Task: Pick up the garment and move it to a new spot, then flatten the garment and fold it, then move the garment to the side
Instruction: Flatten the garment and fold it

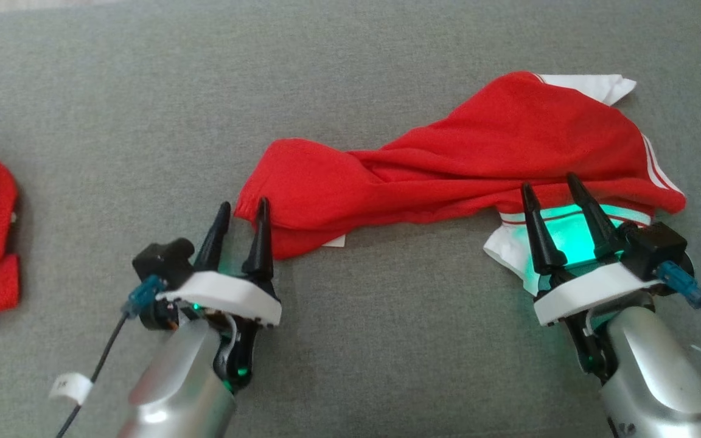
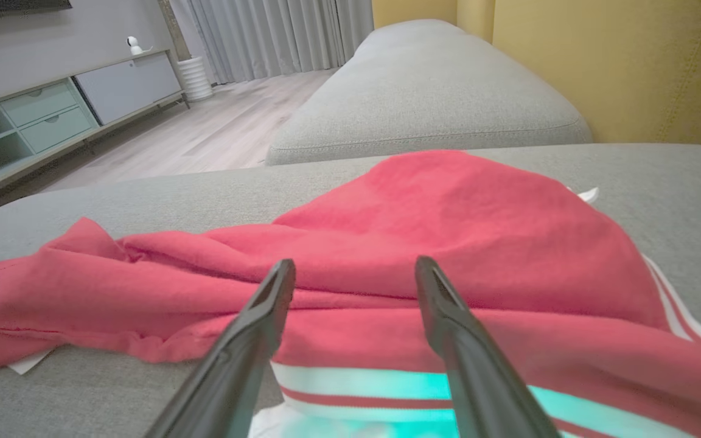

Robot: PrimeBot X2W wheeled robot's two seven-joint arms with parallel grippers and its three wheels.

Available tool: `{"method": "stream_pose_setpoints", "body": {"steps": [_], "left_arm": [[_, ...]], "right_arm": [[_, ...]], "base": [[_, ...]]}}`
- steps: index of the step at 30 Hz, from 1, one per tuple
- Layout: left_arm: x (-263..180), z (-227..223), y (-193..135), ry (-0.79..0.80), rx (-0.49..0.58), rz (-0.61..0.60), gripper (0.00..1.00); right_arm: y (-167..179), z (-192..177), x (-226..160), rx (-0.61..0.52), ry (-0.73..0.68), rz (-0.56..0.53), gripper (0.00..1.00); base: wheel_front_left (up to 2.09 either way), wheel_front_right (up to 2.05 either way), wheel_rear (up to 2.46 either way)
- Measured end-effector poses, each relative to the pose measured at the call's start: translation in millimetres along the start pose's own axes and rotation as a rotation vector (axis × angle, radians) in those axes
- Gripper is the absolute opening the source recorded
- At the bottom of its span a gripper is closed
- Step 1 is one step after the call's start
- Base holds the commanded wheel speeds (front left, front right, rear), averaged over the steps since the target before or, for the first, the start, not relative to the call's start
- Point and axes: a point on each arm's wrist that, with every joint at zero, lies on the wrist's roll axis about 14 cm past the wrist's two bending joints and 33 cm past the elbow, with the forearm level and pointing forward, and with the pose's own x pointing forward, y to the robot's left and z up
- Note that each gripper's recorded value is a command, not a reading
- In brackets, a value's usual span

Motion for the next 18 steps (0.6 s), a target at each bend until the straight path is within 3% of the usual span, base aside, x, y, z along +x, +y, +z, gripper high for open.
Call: {"method": "stream_pose_setpoints", "body": {"steps": [3,4,5,6,12,18], "left_arm": [[8,1,-1,0.005,0.002,-0.008,1.00],[10,1,-2,0.004,-0.002,-0.010,0.92],[11,1,-2,0.005,-0.002,-0.012,0.34],[11,1,-3,0.007,-0.002,-0.013,0.00],[5,16,-3,-0.040,-0.003,-0.006,0.00],[-31,67,20,-0.231,0.024,0.083,0.00]], "right_arm": [[-3,-4,-1,0.003,0.009,-0.010,1.00],[-4,-4,-1,0.004,0.011,-0.012,1.00],[-4,-5,-1,0.005,0.012,-0.013,1.00],[-4,-5,-1,0.006,0.012,-0.014,1.00],[-1,5,-2,0.012,-0.013,-0.011,1.00],[14,16,-8,0.030,-0.045,0.006,1.00]], "base": [[0.00,0.00,0.00],[0.00,0.00,0.00],[0.00,0.00,0.00],[0.00,0.00,0.00],[0.00,0.00,0.00],[0.00,0.00,0.00]]}}
